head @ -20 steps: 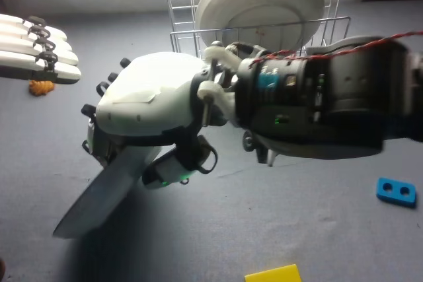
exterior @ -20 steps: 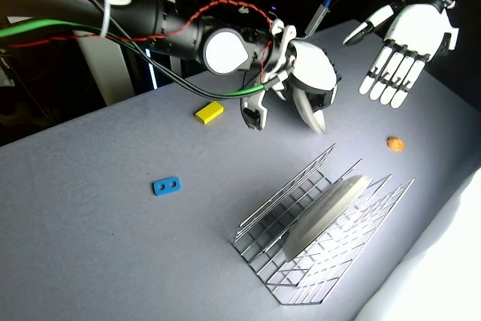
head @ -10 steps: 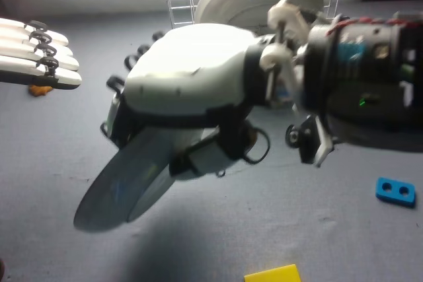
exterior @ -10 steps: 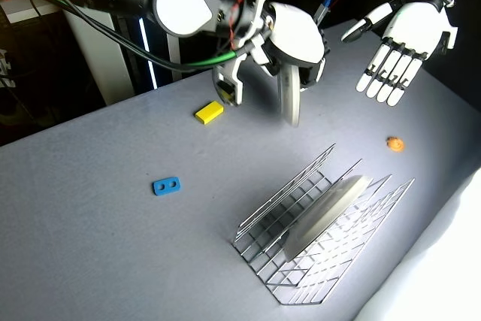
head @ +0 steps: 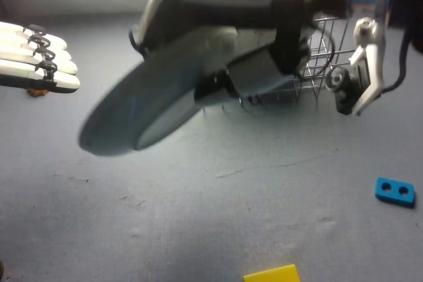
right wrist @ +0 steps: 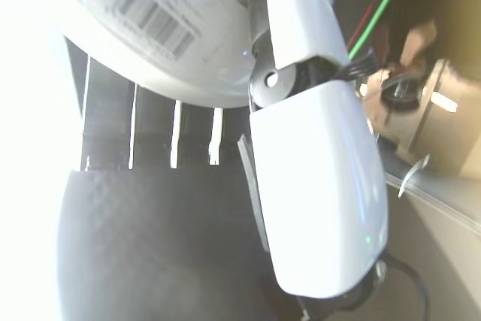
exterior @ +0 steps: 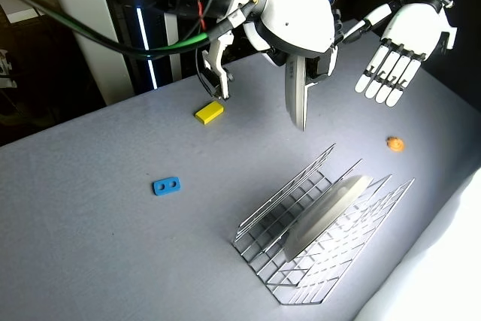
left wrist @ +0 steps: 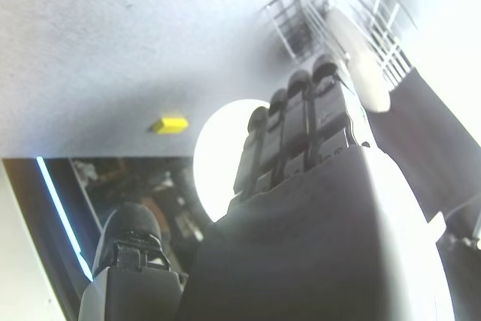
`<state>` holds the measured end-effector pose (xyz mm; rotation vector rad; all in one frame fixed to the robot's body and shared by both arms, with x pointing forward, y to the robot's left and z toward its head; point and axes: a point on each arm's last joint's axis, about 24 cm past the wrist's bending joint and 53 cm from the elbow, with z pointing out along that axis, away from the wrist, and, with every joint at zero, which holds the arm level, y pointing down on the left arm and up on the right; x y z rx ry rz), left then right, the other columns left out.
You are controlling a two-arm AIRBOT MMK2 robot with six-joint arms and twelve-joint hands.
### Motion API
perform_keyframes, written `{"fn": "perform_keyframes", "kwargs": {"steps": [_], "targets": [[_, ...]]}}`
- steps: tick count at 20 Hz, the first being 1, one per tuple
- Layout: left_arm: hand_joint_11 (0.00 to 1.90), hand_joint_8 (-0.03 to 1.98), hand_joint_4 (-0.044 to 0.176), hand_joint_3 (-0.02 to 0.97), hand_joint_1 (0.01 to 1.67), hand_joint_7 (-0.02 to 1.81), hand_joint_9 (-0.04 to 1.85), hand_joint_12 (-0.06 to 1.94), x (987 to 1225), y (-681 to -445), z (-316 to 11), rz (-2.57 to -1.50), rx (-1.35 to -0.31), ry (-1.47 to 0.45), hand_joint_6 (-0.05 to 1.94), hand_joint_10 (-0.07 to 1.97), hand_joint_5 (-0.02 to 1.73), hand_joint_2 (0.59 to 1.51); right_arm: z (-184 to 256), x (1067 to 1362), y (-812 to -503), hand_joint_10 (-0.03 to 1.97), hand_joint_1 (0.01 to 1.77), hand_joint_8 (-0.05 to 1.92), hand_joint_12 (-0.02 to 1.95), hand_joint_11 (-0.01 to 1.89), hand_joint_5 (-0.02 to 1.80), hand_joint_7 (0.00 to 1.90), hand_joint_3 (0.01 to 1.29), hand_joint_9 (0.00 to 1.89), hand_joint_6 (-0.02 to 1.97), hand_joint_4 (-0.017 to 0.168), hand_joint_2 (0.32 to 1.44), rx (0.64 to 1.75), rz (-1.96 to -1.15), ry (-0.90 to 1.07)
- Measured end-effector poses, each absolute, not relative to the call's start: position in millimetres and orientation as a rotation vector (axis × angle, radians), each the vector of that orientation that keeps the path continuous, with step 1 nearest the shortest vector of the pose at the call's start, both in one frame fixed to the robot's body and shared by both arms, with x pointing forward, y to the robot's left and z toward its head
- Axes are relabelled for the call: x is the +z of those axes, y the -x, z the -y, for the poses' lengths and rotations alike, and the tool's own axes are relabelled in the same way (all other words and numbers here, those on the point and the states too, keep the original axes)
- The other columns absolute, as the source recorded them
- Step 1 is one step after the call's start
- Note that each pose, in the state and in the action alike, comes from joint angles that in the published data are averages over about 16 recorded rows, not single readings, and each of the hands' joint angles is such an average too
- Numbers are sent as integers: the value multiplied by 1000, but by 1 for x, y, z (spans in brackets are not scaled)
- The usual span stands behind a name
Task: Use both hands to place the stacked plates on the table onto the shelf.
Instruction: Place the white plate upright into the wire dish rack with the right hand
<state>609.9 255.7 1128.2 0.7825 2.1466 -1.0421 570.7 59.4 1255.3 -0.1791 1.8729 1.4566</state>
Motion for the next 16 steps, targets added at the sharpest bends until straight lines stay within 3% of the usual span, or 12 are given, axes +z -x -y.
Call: {"fn": "perform_keyframes", "kwargs": {"steps": [9, 16], "targets": [[17, 8, 5, 18, 14, 17, 20, 11, 1125, -609, -258, -2156, -1034, -787, 16, 6, 21, 1121, -17, 1286, -605, 1039, 1332, 829, 1165, 932, 894, 1027, 14, 1040, 998, -4, 1011, 1507, -1855, -116], [17, 8, 5, 17, 14, 16, 20, 11, 1124, -608, -258, -2159, -1031, -789, 16, 6, 22, 1122, 15, 1286, -636, 1050, 1340, 844, 1193, 921, 884, 1019, 14, 1039, 998, -5, 1010, 1456, -1843, -291]]}}
